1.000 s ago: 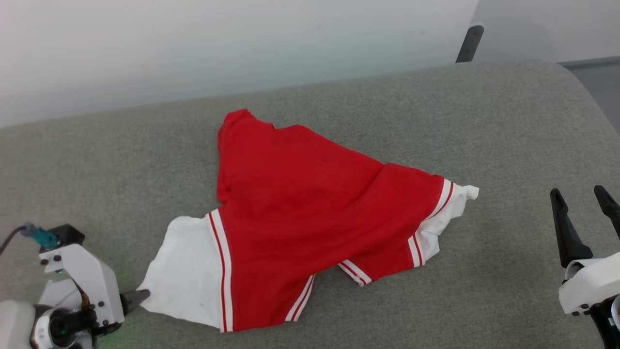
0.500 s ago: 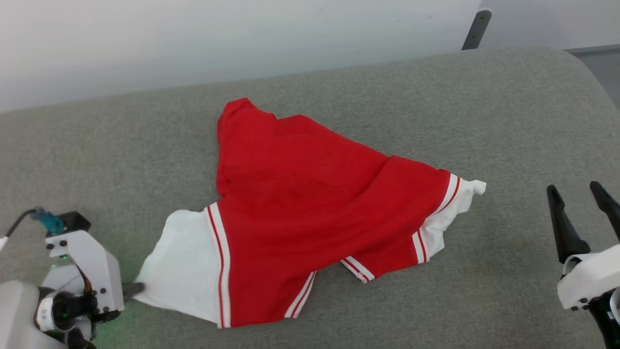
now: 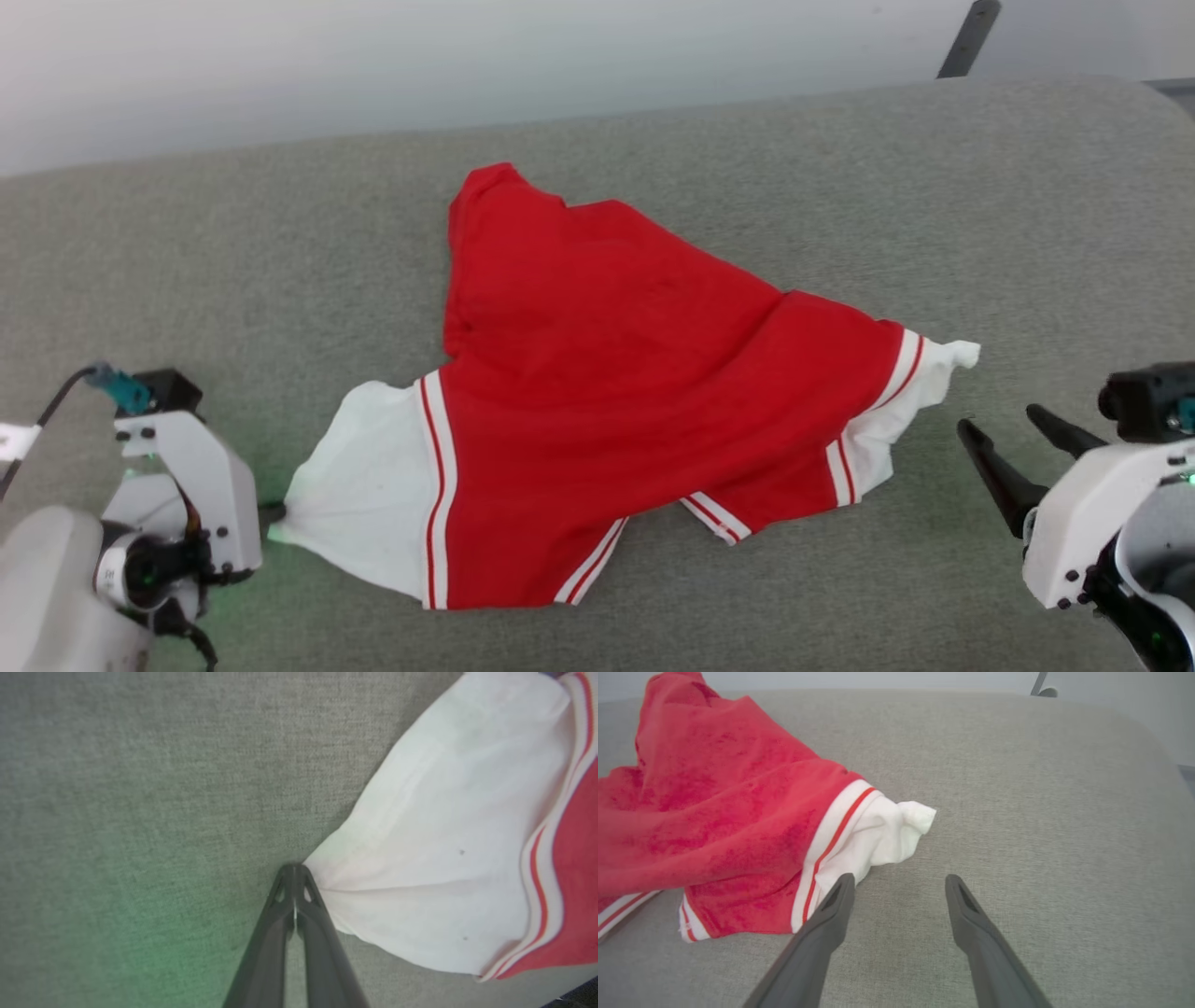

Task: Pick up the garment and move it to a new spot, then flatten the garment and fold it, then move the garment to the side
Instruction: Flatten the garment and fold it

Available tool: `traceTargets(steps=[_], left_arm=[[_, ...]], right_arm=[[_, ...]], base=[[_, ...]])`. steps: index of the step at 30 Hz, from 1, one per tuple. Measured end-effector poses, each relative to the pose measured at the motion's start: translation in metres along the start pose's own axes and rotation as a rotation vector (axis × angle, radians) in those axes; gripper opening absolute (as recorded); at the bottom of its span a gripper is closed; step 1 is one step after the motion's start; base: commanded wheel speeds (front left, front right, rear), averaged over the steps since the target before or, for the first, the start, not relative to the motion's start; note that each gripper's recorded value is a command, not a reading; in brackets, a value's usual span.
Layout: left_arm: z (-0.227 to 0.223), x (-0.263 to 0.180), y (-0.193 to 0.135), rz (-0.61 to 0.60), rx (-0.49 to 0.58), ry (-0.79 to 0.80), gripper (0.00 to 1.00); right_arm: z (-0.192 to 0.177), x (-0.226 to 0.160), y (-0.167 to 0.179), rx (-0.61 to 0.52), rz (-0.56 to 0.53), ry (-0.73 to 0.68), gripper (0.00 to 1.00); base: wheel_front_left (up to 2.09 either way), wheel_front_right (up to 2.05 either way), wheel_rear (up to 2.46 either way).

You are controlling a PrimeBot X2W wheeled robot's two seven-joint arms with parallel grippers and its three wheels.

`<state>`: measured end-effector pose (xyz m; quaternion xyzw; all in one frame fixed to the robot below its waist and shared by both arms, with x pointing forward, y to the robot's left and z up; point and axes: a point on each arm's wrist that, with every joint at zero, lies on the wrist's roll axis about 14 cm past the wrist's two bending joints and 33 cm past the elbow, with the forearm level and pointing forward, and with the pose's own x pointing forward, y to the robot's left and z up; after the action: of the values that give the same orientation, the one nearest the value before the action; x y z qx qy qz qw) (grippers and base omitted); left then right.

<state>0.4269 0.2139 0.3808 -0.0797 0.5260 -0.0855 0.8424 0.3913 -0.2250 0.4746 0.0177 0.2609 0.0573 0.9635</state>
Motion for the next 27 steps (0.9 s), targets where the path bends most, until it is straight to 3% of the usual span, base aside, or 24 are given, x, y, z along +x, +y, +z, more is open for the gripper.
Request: traceTargets(steps=[9,21,22,24,25,27], left_arm=[[0.007,0.006,-0.001,-0.013,-0.003,-0.027,0.00],[0.013,0.012,0.001,-0.028,-0.023,-0.063,0.00],[0.013,0.013,0.002,-0.027,-0.024,-0.062,0.00],[0.012,0.013,0.003,-0.024,-0.030,-0.062,0.00],[0.012,0.014,0.004,-0.024,-0.032,-0.062,0.00],[0.011,0.014,0.004,-0.026,-0.034,-0.064,0.00]], right_arm=[[-0.031,0.033,0.022,-0.015,0.096,0.217,1.00],[-0.070,0.067,0.037,-0.008,0.149,0.401,1.00],[-0.071,0.069,0.039,-0.019,0.154,0.413,0.76],[-0.075,0.071,0.042,-0.032,0.167,0.439,0.09],[-0.075,0.072,0.042,-0.044,0.174,0.450,0.00],[-0.074,0.073,0.045,-0.048,0.186,0.452,0.00]], base=[[0.00,0.00,0.00],[0.00,0.00,0.00],[0.00,0.00,0.00],[0.00,0.00,0.00],[0.00,0.00,0.00],[0.00,0.00,0.00]])
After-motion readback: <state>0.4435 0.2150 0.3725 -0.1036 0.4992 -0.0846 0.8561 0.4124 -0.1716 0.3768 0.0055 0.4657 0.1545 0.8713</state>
